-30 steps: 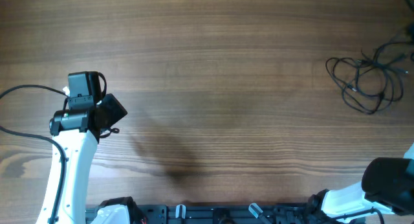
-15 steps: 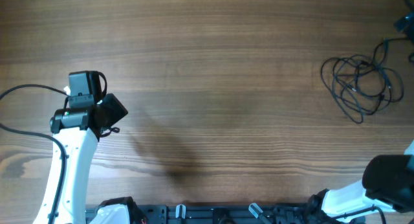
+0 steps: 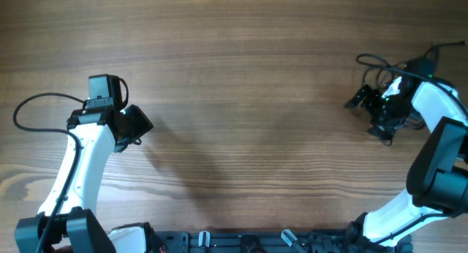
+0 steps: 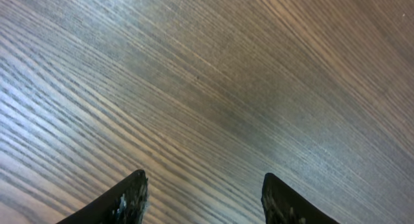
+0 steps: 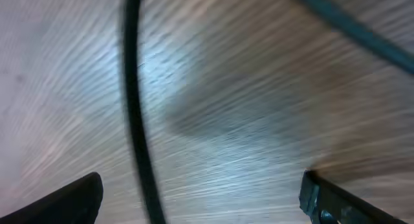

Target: Untangle cables

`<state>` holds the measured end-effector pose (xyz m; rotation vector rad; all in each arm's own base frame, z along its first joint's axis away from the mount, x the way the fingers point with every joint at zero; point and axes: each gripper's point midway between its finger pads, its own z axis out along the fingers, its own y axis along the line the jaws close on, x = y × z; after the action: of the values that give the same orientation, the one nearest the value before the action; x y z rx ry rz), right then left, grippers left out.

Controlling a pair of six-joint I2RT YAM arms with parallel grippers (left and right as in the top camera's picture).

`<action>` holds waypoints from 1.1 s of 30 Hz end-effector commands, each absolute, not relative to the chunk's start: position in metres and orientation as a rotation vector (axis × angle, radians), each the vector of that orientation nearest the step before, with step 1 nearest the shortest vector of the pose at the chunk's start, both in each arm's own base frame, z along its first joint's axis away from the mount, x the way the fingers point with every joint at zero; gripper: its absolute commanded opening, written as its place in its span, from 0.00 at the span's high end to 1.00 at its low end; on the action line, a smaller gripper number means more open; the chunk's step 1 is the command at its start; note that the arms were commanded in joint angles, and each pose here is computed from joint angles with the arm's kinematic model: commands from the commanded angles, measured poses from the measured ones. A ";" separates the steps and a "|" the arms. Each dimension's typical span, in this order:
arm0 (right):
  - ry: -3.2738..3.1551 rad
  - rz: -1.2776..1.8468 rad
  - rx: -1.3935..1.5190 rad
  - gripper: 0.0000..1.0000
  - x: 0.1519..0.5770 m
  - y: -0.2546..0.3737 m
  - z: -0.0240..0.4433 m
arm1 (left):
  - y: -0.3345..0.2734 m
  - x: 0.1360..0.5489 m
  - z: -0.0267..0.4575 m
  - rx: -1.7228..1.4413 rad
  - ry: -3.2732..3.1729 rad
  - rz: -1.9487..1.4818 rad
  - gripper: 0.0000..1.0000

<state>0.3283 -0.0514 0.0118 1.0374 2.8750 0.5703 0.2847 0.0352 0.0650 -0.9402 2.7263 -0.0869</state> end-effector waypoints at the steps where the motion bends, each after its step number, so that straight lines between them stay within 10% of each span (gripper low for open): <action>1: 2.805 0.725 0.961 0.00 0.347 -0.039 0.021 | 0.036 0.285 0.063 -0.963 2.724 -0.093 0.41; 15: 2.417 0.207 0.655 0.00 0.432 -0.100 0.207 | 0.013 0.305 0.071 -0.908 2.681 -0.326 0.40; 23: 2.611 0.354 -0.205 0.00 0.422 0.081 0.183 | -0.049 0.322 0.075 -0.418 2.723 -0.321 0.22; 26: 2.775 0.367 -0.231 0.00 0.397 0.097 0.144 | -0.040 0.295 0.062 -0.432 2.840 -0.190 0.00; 33: 2.964 0.376 -0.152 0.00 0.337 0.089 0.086 | -0.025 0.233 0.048 -0.502 3.053 -0.031 0.00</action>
<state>0.3507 0.0901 0.0934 -0.1676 2.9560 0.3638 0.2424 -0.0283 0.0532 -0.5063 3.0346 -0.0689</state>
